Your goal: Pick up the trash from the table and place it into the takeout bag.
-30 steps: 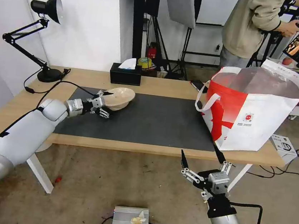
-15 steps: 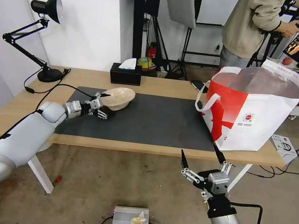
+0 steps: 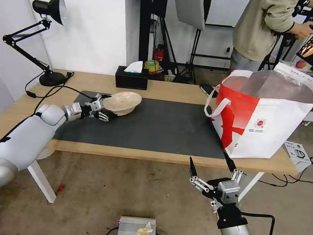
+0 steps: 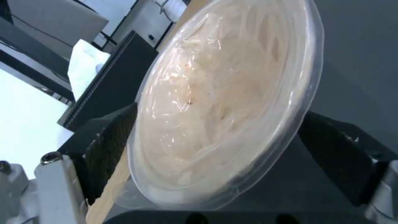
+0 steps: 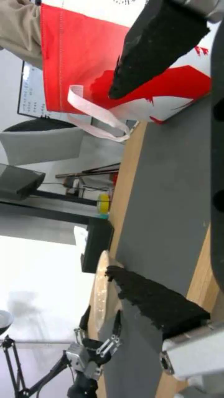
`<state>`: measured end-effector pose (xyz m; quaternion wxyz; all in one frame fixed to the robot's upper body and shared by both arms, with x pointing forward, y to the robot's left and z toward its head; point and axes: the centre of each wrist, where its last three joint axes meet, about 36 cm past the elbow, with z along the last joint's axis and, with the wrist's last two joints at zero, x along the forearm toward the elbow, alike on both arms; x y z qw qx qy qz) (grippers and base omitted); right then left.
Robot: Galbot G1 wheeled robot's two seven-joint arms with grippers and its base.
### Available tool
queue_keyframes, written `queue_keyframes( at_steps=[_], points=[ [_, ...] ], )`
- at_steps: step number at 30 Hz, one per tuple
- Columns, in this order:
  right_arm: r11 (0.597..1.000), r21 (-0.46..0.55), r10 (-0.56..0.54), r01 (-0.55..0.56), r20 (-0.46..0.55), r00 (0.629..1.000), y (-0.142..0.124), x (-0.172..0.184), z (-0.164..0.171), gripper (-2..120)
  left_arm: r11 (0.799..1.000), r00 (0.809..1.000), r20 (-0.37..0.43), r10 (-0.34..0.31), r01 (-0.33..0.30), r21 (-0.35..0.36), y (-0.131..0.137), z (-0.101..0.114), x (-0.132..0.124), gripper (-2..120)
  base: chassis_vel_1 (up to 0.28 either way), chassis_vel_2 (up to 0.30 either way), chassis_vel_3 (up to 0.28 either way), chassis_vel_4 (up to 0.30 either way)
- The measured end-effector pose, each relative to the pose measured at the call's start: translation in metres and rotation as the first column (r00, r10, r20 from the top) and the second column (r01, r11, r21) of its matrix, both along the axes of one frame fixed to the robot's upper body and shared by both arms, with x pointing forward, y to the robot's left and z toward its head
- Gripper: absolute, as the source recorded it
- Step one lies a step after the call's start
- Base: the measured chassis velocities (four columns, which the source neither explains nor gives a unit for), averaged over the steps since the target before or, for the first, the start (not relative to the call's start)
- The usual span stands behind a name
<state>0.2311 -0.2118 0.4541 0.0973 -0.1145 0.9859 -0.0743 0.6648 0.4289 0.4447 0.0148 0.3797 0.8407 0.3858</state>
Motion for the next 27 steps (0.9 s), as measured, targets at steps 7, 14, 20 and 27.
queue_keyframes(
  at_steps=[7,14,20,27],
  points=[
    [1.0,0.0,0.0,0.0,0.0,1.0,0.0,0.0,0.0,100,1.0,1.0,0.0,-0.005,0.005,-0.002,-0.0007,-0.0004,0.0009,100,0.0,0.0,0.0,0.0],
    [1.0,0.0,0.0,0.0,0.0,1.0,0.0,0.0,0.0,100,1.0,1.0,-0.003,-0.007,0.007,-0.001,-0.0005,-0.003,-0.0004,100,0.0,0.0,0.0,0.0],
    [1.0,0.0,0.0,0.0,0.0,1.0,0.0,0.0,0.0,100,1.0,1.0,-0.002,-0.012,0.012,0.0,-0.0032,-0.0037,0.0004,100,0.0,0.0,0.0,0.0],
    [1.0,0.0,0.0,0.0,0.0,1.0,0.0,0.0,0.0,100,1.0,1.0,0.003,-0.019,0.019,0.007,-0.0033,-0.0035,0.0006,84,0.0,0.0,0.0,0.0]
  ],
)
